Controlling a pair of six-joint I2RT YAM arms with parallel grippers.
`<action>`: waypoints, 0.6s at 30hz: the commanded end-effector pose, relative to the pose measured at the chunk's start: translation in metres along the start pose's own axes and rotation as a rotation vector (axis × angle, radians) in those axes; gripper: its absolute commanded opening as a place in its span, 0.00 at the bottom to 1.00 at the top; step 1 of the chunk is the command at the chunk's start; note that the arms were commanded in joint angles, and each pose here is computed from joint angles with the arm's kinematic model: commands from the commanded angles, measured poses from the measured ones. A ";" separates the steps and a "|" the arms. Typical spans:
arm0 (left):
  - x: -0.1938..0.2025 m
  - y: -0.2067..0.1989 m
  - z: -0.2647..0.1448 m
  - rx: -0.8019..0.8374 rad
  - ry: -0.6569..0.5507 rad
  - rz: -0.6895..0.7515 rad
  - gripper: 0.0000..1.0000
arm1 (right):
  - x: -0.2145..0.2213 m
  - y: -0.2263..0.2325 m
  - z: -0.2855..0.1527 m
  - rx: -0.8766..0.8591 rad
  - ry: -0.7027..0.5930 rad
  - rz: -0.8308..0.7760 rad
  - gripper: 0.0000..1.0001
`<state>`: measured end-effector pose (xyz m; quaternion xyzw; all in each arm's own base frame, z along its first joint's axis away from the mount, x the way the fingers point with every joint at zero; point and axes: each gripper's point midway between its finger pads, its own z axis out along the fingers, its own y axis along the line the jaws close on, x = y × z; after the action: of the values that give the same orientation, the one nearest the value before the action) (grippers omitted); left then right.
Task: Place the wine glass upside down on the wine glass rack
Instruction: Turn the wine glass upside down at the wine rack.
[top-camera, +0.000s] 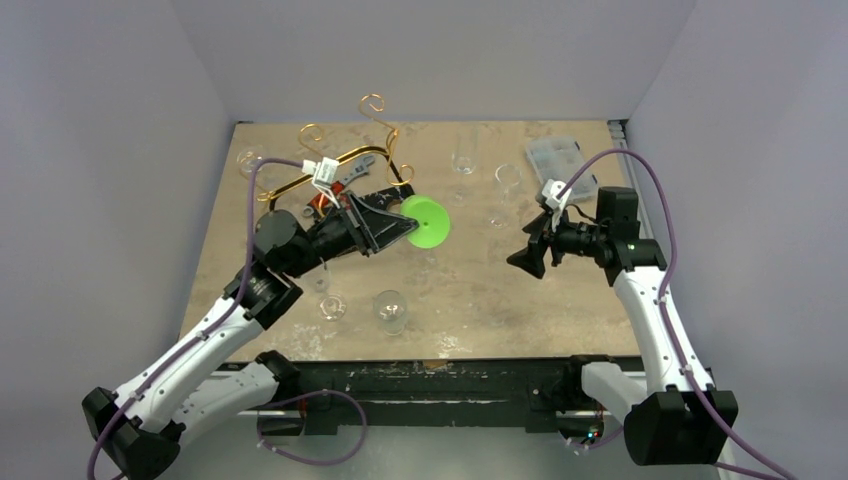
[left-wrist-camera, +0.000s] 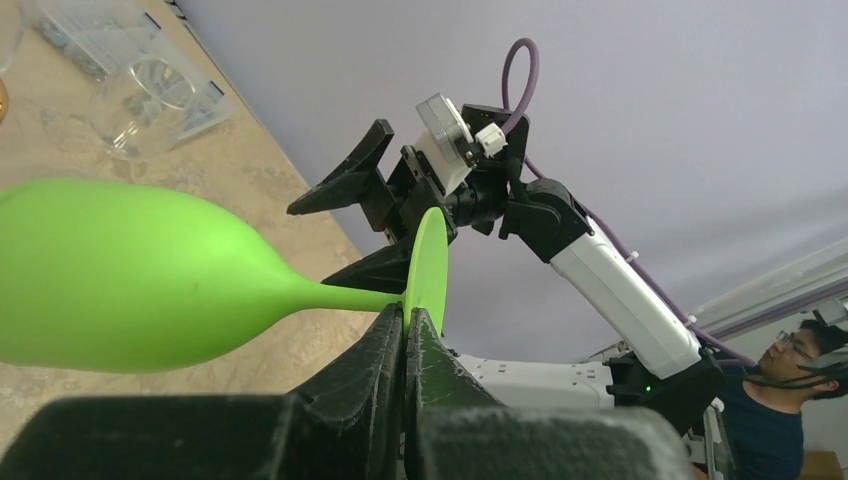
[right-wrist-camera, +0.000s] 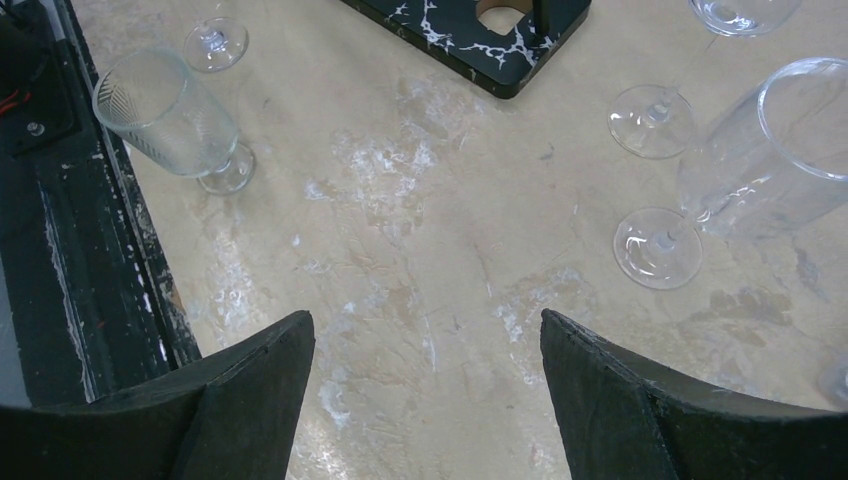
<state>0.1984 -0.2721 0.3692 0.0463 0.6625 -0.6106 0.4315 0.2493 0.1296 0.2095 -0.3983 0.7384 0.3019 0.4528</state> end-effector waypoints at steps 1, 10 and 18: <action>-0.029 -0.028 -0.012 0.048 -0.071 0.098 0.00 | -0.005 0.000 -0.002 0.006 -0.018 -0.045 0.80; -0.054 -0.025 -0.031 -0.010 -0.137 0.170 0.00 | -0.002 -0.001 -0.001 0.006 -0.013 -0.043 0.80; -0.071 -0.024 -0.043 -0.044 -0.182 0.208 0.00 | 0.000 -0.005 -0.002 0.019 -0.009 -0.037 0.80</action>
<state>0.2118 -0.2195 0.3923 0.0258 0.6623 -0.5527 0.5052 0.2488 0.1289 0.2061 -0.4013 0.7382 0.3001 0.4516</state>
